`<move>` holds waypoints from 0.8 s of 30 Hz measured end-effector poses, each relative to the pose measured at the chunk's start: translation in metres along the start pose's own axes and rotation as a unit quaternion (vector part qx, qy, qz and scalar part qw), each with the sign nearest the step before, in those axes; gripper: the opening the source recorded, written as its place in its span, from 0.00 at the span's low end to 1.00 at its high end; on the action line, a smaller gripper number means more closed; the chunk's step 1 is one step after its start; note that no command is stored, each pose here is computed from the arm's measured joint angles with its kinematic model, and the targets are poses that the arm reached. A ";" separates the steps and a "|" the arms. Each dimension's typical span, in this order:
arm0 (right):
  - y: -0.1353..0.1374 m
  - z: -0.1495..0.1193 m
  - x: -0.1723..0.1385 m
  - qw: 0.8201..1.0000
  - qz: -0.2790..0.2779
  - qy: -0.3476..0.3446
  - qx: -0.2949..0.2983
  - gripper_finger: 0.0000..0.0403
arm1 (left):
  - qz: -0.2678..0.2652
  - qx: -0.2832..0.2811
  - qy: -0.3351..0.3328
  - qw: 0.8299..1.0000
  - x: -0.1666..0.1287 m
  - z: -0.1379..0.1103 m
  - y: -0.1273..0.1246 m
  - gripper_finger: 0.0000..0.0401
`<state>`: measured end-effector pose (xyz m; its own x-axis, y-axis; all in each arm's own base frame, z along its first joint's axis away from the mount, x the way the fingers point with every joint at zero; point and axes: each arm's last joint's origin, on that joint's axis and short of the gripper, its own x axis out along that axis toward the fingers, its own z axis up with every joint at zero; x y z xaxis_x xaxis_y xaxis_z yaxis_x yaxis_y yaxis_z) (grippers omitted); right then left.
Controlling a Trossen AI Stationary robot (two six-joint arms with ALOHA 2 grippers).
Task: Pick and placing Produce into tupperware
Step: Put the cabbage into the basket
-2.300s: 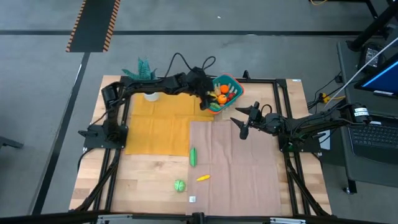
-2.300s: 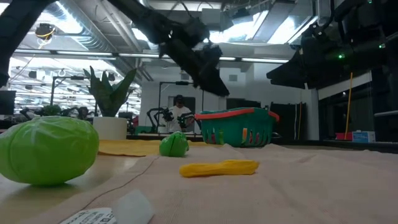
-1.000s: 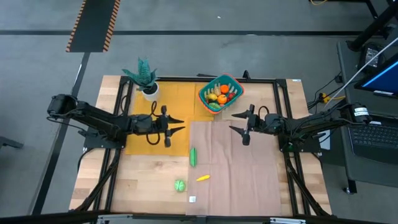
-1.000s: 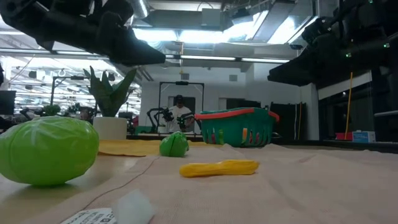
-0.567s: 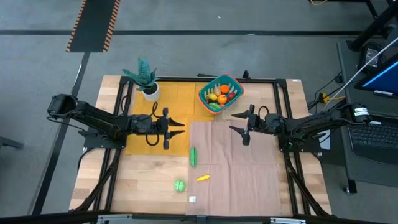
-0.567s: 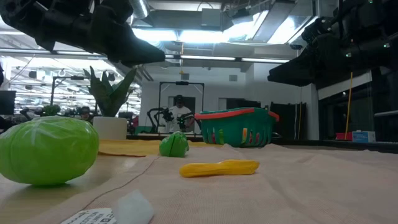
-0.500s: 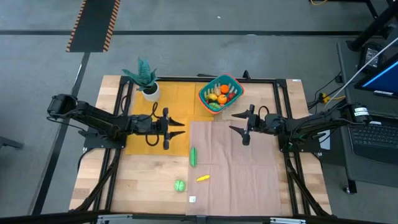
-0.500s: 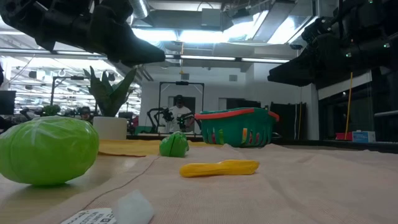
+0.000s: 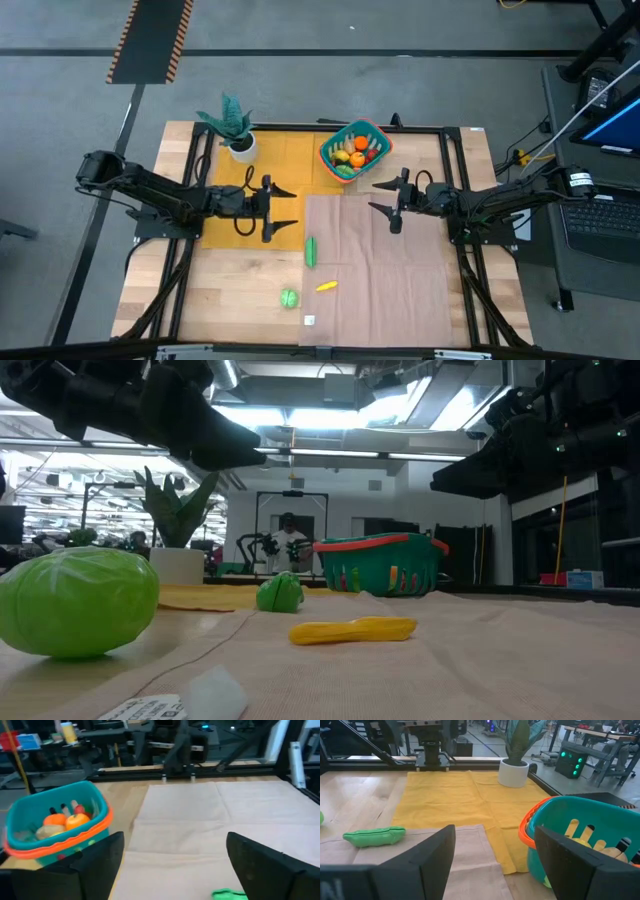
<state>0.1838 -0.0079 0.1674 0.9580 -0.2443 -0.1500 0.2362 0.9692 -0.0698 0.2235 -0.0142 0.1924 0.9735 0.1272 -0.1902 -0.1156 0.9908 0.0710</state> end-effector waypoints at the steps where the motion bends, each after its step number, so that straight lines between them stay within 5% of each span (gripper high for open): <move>1: 0.000 0.000 0.000 1.000 0.000 0.000 0.000 0.67 | -0.004 0.002 0.000 1.000 0.000 0.000 -0.001 0.86; 24: 0.013 0.000 -0.003 0.999 0.035 -0.002 -0.006 0.67 | -0.153 -0.007 -0.059 0.986 -0.047 0.011 -0.092 0.86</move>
<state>0.1839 0.0052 0.1673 0.9729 -0.1752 -0.1511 0.1660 0.9835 -0.0720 0.1908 -0.1116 0.2052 0.9793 -0.1839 -0.0844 0.1858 0.9825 0.0144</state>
